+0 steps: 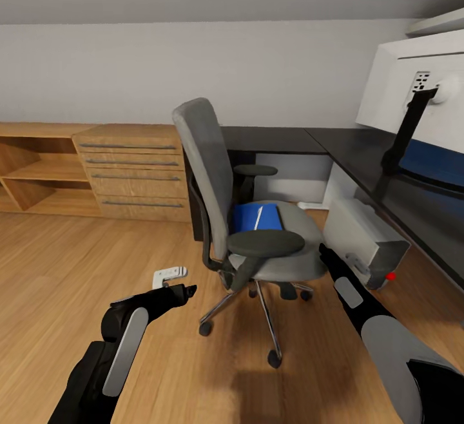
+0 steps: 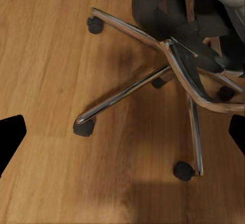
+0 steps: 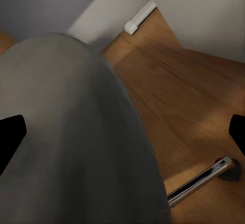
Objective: In the bedroom, organize the workspace by keeping the computer under the desk, ensuring the monitor is on the desk, placing the keyboard on the desk next to the monitor, placing the mouse on the desk next to the keyboard, moving the folder from the swivel chair onto the desk next to the mouse, stacking the notebook on top of the folder with the pen on top of the notebook, and positioning the swivel chair next to the desk.
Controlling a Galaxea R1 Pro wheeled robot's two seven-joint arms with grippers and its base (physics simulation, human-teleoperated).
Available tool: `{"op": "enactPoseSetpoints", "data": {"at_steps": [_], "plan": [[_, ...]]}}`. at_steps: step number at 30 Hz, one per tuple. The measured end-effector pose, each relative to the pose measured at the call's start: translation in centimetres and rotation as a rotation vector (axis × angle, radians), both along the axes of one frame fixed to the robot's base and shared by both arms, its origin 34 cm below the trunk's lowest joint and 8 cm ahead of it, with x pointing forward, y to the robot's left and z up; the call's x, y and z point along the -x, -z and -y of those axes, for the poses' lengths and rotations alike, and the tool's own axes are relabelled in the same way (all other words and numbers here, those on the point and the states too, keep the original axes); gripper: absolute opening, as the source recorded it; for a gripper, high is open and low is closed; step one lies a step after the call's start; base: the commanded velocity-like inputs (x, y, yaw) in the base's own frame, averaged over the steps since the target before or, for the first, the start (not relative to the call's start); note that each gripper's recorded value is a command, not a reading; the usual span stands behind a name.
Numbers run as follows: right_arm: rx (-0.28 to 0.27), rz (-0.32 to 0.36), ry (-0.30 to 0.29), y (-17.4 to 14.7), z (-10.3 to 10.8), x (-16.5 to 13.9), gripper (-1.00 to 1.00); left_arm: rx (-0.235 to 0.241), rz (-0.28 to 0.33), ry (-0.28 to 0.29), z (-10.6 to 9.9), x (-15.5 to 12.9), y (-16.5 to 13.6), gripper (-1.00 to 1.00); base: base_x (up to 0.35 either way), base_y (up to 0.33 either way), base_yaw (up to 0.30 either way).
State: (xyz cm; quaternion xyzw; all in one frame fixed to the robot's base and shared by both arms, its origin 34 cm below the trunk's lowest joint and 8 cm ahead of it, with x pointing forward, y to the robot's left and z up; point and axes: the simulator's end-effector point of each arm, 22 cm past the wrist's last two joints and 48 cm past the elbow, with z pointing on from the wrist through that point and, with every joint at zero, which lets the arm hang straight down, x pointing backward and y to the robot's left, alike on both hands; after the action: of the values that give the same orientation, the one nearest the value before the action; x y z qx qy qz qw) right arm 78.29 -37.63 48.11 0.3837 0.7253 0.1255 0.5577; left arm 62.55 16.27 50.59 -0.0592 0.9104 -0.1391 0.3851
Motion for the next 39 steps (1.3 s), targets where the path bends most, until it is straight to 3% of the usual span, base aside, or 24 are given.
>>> {"op": "enactPoseSetpoints", "data": {"at_steps": [6,23,39], "plan": [[-0.002,-0.004,-0.002,0.21,-0.17,0.02,1.0,0.0,-0.001,0.0,0.0,0.0,0.06,1.0,0.12,0.0,0.055],[-0.001,-0.003,0.0,0.13,-0.16,0.0,1.0,0.0,-0.002,0.0,0.0,0.02,0.05,1.0,0.0,0.0,0.257],[-0.001,-0.004,-0.003,0.2,-0.15,0.02,1.0,-0.003,-0.002,-0.003,-0.08,-0.01,0.09,1.0,0.0,0.0,-0.104]]}}
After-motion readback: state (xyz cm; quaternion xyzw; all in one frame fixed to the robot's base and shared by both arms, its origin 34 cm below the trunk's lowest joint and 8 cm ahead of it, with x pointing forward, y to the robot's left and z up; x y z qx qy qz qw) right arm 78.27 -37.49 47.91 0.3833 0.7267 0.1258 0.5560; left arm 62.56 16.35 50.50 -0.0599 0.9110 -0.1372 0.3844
